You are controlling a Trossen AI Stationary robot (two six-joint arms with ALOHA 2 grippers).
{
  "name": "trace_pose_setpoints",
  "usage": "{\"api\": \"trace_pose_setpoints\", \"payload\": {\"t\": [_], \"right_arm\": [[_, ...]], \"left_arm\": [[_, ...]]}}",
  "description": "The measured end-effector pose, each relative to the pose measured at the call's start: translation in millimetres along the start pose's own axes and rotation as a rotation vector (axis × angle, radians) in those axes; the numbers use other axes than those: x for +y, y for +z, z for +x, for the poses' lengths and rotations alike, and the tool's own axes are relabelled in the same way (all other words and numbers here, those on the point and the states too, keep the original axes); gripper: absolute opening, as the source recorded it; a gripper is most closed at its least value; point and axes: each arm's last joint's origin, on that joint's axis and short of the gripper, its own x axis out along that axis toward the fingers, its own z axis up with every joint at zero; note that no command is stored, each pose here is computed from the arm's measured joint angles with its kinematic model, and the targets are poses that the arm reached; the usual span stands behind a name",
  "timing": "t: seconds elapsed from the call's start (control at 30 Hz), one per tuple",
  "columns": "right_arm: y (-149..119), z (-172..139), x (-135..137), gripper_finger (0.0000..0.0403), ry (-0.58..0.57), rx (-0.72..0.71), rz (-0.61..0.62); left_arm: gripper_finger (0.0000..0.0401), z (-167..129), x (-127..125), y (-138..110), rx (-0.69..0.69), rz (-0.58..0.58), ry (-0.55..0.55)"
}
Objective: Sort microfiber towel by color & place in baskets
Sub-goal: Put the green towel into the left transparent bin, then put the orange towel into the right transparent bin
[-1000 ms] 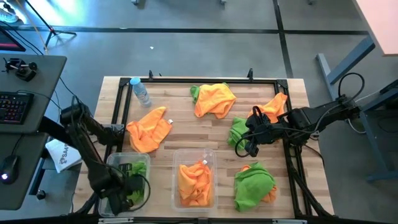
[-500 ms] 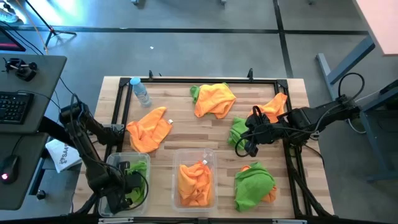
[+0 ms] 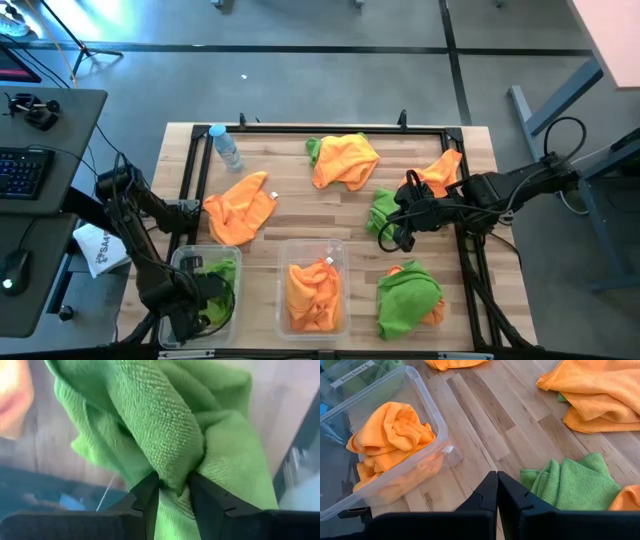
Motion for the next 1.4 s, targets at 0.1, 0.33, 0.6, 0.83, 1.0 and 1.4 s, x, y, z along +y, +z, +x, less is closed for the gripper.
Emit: {"api": "trace_pose_setpoints", "payload": {"t": [0.1, 0.33, 0.6, 0.83, 1.0, 1.4], "right_arm": [[0, 0, 0, 0.0, 0.0, 0.0, 0.0], [1, 0, -1, 0.0, -0.042, -0.045, 0.031], [2, 0, -2, 0.0, -0.056, -0.061, 0.033], [4, 0, -3, 0.0, -0.109, -0.135, 0.108], [6, 0, -4, 0.0, -0.162, -0.206, 0.135], [25, 27, -22, 0.0, -0.203, -0.07, 0.095]], "left_arm": [[0.0099, -10, 8, -2, 0.002, -0.023, -0.02], [0.0099, -40, 31, -8, -0.037, -0.034, -0.137], [0.0099, -67, 67, -12, -0.235, -0.065, -0.174], [0.0078, -90, 107, -13, -0.46, -0.108, -0.192], [0.0008, -101, 131, -7, -0.658, -0.065, -0.121], [0.0, -111, 154, 32, -0.804, -0.006, 0.004]]}}
